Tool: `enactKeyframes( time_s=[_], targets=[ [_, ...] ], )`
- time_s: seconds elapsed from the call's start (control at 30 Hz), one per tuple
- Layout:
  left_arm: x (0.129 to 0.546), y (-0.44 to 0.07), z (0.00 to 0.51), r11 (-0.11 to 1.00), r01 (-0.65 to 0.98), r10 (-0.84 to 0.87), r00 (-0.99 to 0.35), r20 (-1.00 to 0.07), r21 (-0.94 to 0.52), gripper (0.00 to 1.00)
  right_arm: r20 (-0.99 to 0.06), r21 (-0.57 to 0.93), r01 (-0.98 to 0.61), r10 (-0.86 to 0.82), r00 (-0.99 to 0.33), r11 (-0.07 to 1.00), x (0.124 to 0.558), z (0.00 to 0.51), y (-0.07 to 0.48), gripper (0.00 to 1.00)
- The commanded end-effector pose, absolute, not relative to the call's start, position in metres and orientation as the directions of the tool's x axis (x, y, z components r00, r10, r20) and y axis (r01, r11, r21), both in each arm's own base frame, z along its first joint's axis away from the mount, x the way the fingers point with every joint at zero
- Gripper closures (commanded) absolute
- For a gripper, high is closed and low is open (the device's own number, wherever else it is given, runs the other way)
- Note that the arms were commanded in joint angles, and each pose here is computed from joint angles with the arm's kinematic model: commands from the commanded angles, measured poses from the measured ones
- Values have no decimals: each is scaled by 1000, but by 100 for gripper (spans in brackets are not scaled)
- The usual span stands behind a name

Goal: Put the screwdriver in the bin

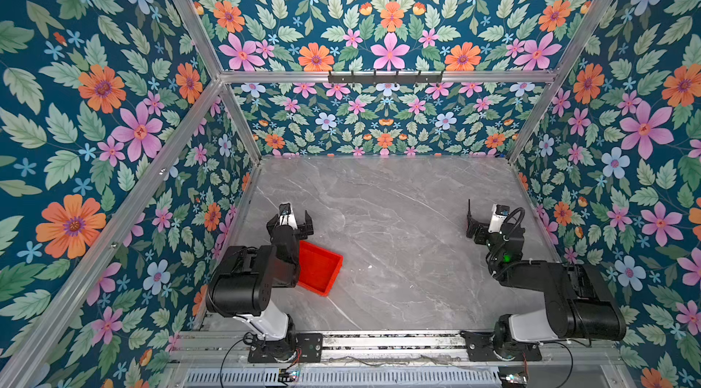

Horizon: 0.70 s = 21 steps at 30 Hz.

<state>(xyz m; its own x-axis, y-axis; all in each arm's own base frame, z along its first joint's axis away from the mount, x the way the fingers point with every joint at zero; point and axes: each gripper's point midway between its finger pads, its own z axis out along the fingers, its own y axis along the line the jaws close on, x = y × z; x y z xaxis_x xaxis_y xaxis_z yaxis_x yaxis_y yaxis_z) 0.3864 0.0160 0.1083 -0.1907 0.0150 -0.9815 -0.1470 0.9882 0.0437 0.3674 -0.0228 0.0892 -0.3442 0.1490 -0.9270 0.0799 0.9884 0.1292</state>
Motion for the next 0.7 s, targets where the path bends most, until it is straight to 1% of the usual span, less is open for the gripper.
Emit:
enactKeyframes(
  time_s=[0.0, 0.67],
  targets=[
    [388, 16, 111, 988, -145, 16, -180, -984, 42, 0, -937, 138, 83, 157, -312, 987, 371, 98, -24, 1],
    [388, 17, 111, 989, -144, 11, -183, -983, 38, 0, -936, 138, 82, 157, -315, 987, 372, 97, -24, 1]
  ],
)
